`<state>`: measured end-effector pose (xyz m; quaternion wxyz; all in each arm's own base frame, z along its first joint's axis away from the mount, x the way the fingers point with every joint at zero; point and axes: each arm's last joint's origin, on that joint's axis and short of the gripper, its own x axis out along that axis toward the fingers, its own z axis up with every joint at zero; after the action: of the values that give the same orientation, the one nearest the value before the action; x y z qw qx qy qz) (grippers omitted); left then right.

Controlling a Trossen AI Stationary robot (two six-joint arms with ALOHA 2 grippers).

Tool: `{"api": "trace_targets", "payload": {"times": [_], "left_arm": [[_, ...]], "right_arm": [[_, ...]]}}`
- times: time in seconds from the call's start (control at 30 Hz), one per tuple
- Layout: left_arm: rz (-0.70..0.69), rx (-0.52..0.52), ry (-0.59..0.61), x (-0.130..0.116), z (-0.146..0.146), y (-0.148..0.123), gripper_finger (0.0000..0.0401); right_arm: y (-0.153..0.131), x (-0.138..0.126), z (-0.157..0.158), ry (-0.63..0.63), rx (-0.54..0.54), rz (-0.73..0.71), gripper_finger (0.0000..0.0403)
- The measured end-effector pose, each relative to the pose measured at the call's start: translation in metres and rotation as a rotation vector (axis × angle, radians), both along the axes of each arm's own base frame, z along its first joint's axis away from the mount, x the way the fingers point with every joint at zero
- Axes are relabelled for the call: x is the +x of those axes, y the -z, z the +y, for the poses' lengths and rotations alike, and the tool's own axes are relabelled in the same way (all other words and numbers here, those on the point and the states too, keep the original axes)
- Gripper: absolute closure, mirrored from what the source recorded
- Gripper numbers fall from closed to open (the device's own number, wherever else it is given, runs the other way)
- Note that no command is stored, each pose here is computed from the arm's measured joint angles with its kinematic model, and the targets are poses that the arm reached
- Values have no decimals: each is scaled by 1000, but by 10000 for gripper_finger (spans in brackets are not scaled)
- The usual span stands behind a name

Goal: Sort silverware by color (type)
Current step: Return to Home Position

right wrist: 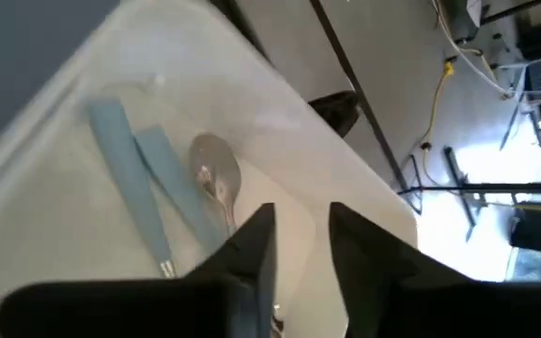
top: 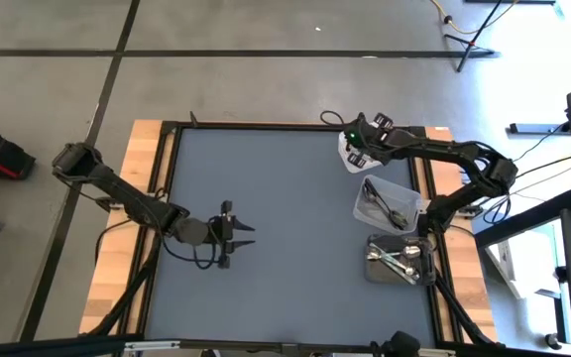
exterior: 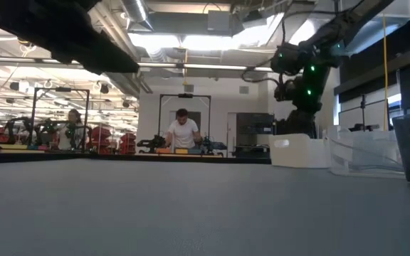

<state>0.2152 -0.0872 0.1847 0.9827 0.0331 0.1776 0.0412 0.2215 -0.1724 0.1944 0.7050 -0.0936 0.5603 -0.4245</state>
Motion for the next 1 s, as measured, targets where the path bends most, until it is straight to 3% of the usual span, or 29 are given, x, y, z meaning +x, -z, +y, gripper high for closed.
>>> {"api": "trace_targets", "payload": {"times": [0.17,0.33,0.43,0.53,0.67,0.8,1.0], "left_arm": [[-18,0,-41,6,17,-4,259],[-70,2,-57,9,51,-19,259],[-84,20,-40,8,73,-25,259],[-101,-2,-13,6,91,-30,260],[-97,-30,-22,0,110,-27,275],[-90,-56,-71,-14,121,-15,309],[-213,-95,-61,-41,122,3,367]], "right_arm": [[-33,12,15,-80,54,-85,268],[-82,21,44,-407,190,-450,263],[-95,17,59,-607,284,-624,271],[-94,8,66,-678,303,-706,285],[-77,-7,74,-679,318,-764,315],[-58,-26,85,-665,343,-808,350],[-47,-52,105,-723,370,-918,392]]}}
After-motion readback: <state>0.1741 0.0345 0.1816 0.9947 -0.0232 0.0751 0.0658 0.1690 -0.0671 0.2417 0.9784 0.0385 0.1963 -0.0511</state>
